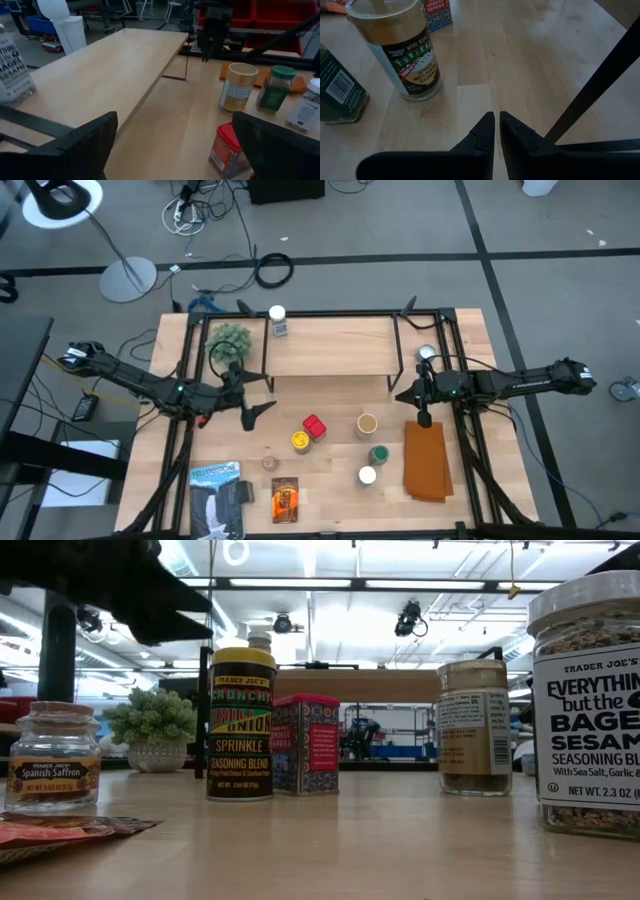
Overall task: Shelf spices
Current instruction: Put the brown seasoning bottle onto the shelf
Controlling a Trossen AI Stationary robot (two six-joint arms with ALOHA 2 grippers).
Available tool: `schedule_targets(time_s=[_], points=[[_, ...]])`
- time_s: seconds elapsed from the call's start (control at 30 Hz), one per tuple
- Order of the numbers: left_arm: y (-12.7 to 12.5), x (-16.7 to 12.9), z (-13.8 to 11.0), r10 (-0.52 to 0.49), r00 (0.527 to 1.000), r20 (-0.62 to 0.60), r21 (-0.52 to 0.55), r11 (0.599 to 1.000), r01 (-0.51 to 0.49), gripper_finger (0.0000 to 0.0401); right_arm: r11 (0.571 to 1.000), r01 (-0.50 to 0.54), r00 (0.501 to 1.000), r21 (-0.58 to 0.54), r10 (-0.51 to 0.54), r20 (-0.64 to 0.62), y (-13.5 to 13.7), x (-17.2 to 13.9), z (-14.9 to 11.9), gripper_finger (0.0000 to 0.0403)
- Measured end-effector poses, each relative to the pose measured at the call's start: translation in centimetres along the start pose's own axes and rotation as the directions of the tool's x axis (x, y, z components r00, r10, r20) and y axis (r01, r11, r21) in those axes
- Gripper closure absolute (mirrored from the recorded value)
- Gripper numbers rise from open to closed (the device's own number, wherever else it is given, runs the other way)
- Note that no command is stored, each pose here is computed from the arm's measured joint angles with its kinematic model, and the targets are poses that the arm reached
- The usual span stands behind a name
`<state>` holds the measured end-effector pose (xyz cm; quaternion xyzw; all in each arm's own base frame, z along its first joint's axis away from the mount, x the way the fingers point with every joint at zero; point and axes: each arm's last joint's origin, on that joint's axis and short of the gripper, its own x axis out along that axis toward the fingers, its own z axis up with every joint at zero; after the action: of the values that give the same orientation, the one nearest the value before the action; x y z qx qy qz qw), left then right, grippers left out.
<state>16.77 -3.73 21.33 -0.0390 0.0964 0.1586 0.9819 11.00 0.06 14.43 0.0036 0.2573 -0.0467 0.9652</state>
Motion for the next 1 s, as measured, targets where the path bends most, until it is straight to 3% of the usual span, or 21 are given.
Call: schedule_targets(time_s=[0.17, 0.33, 0.53, 0.6, 0.67, 0.77, 0.87, 1.0], points=[[0.0, -0.1, -0.6, -0.011, 1.000, -0.014, -0.050, 0.999, 0.011, 0.0002, 0.992, 0.003, 1.000, -0.126, -0.003, 0.000, 0.0, 0.0, 0.0, 0.0376], [-0.2, -0.1, -0.9, -0.076, 0.997, -0.034, -0.093, 0.993, 0.073, 0.0002, 0.955, 0.003, 1.000, -0.295, -0.003, 0.000, 0.0, 0.0, 0.0, 0.0373], [-0.5, -0.1, -0.7, -0.171, 0.985, -0.033, -0.114, 0.979, 0.167, 0.0002, 0.956, 0.005, 1.000, -0.294, -0.002, 0.012, 0.0, 0.0, 0.1, 0.0375], [-0.5, -0.1, -0.7, -0.184, 0.982, -0.031, -0.117, 0.977, 0.179, 0.0002, 0.985, -0.023, 0.998, -0.168, 0.031, 0.049, 0.1, 0.0, 0.5, 0.0376], [-0.5, -0.1, -0.7, -0.193, 0.981, -0.032, -0.121, 0.975, 0.188, 0.0002, 0.994, -0.098, 0.991, 0.045, 0.093, 0.095, 0.3, -0.1, 0.9, 0.0375], [-0.5, -0.1, -0.7, -0.195, 0.980, -0.031, -0.130, 0.973, 0.190, 0.0002, 0.941, -0.170, 0.976, 0.293, 0.121, 0.179, 0.5, -0.2, 1.8, 0.0374], [-0.5, -0.1, -0.7, -0.195, 0.980, -0.031, -0.130, 0.973, 0.190, 0.0002, 0.895, -0.218, 0.959, 0.390, 0.122, 0.255, 0.5, -0.4, 2.5, 0.0375], [-0.5, -0.1, -0.7, -0.195, 0.980, -0.032, -0.130, 0.973, 0.189, 0.0002, 0.871, -0.270, 0.929, 0.410, 0.123, 0.349, 0.5, -0.7, 3.4, 0.0375]])
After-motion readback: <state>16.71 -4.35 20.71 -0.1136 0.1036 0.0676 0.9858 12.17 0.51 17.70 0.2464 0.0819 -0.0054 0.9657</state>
